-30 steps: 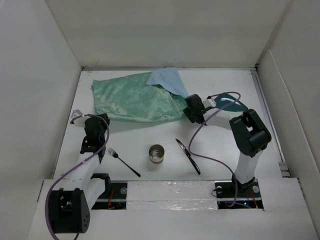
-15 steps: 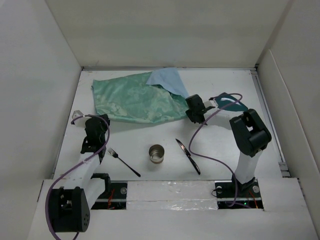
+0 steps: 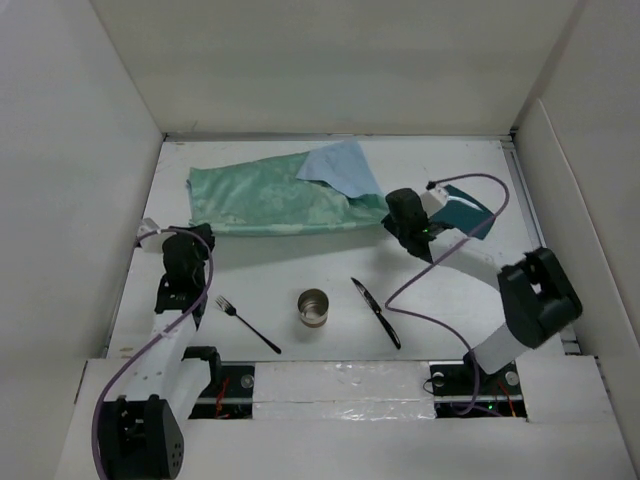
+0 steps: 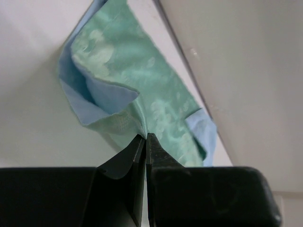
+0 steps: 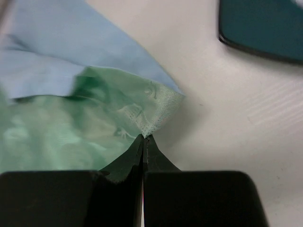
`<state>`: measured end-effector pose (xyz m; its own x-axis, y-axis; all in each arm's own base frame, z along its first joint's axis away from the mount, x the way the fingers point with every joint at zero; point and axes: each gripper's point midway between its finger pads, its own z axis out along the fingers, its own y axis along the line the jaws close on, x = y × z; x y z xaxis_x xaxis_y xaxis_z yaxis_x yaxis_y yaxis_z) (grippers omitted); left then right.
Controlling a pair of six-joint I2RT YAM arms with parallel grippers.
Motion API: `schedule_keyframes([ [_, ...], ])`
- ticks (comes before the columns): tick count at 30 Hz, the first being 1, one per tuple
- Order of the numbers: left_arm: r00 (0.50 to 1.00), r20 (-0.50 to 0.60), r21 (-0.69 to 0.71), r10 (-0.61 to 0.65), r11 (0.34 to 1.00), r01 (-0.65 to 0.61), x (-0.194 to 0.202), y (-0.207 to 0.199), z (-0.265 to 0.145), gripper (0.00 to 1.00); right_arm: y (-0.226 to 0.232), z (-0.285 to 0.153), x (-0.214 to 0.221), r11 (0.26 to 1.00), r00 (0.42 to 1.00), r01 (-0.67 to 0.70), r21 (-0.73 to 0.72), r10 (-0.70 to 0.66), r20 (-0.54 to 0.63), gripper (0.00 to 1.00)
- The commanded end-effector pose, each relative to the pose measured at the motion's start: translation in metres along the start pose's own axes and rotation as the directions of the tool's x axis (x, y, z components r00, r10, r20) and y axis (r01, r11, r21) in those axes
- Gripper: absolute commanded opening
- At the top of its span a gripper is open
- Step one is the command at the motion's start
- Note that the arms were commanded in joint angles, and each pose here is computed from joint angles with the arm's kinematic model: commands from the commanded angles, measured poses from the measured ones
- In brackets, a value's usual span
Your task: Set the dinner table for one person
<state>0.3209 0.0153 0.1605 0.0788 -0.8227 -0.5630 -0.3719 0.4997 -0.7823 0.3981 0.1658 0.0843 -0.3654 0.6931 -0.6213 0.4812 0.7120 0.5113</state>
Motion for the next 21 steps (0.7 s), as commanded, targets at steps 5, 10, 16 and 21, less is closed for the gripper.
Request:
schedule_keyframes([
  [5,0.996,0.043,0.356,-0.084,0.932,0.063,-0.083,-0.161,-0.039,0.0,0.085,-0.153,-0.155,0.933,0.895,0.26,-0.247,-0.138,0.424,0.0],
  [10,0.996,0.085,0.526,-0.031,0.85,-0.019,-0.138,-0.255,-0.088,0.0,0.095,-0.271,-0.226,0.853,0.844,0.334,-0.402,-0.081,0.531,0.0],
  [16,0.994,0.112,0.553,-0.008,0.831,-0.056,-0.153,-0.278,-0.095,0.0,0.096,-0.307,-0.245,0.821,0.825,0.396,-0.411,-0.122,0.552,0.0],
  [21,0.997,0.068,0.488,0.04,0.87,-0.068,-0.131,-0.263,-0.055,0.0,0.109,-0.285,-0.261,0.825,0.809,0.422,-0.377,-0.155,0.567,0.0],
])
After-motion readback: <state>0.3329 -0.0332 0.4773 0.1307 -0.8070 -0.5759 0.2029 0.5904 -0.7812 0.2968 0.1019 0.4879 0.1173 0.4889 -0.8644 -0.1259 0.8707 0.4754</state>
